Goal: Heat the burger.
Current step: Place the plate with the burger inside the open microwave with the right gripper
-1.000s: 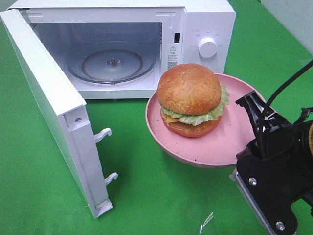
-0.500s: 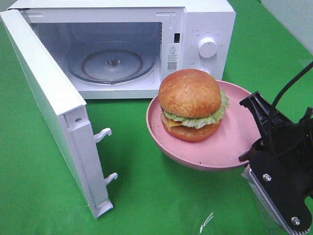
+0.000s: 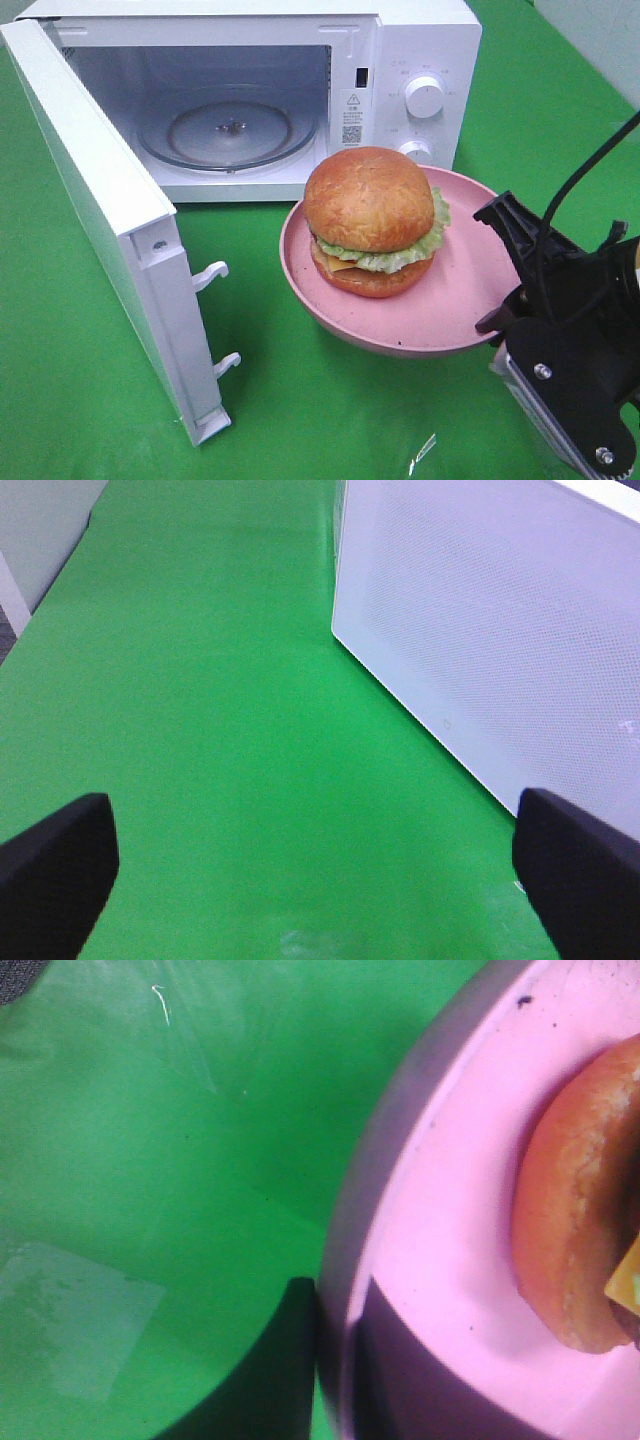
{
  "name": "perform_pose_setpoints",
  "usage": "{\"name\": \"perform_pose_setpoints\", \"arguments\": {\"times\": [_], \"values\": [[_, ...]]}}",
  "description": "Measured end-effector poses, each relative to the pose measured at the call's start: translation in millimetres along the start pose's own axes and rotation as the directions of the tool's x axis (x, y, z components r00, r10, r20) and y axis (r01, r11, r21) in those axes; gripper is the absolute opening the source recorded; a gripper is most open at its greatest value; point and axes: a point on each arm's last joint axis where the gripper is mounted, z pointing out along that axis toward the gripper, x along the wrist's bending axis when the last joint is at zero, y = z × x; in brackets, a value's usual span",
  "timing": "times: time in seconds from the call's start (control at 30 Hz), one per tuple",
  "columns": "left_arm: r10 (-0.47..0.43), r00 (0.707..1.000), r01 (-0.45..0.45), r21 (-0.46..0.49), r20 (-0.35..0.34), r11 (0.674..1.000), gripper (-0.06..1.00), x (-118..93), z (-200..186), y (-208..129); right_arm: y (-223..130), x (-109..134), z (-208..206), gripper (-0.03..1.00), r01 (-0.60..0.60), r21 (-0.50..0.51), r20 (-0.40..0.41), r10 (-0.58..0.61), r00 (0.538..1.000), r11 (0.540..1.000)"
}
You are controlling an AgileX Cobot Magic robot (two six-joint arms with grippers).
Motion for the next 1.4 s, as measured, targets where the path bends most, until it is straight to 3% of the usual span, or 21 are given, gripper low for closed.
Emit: {"name": "perform_pose_setpoints", "arguments": {"times": [0.37, 1.4], "values": [[0.000, 1.000, 0.000, 0.000, 0.000, 1.000, 0.99, 0.0, 0.0, 0.0, -4.1, -34.1, 18.0, 0.05, 0.000, 0.000, 0.012, 0.000, 1.000, 1.000], [0.000, 1.000, 0.000, 0.000, 0.000, 1.000, 0.99, 0.0, 0.0, 0.0, 17.3, -101.1, 77.9, 0.05, 0.047, -0.056, 0.036, -0.045, 0.998, 0.997]]}}
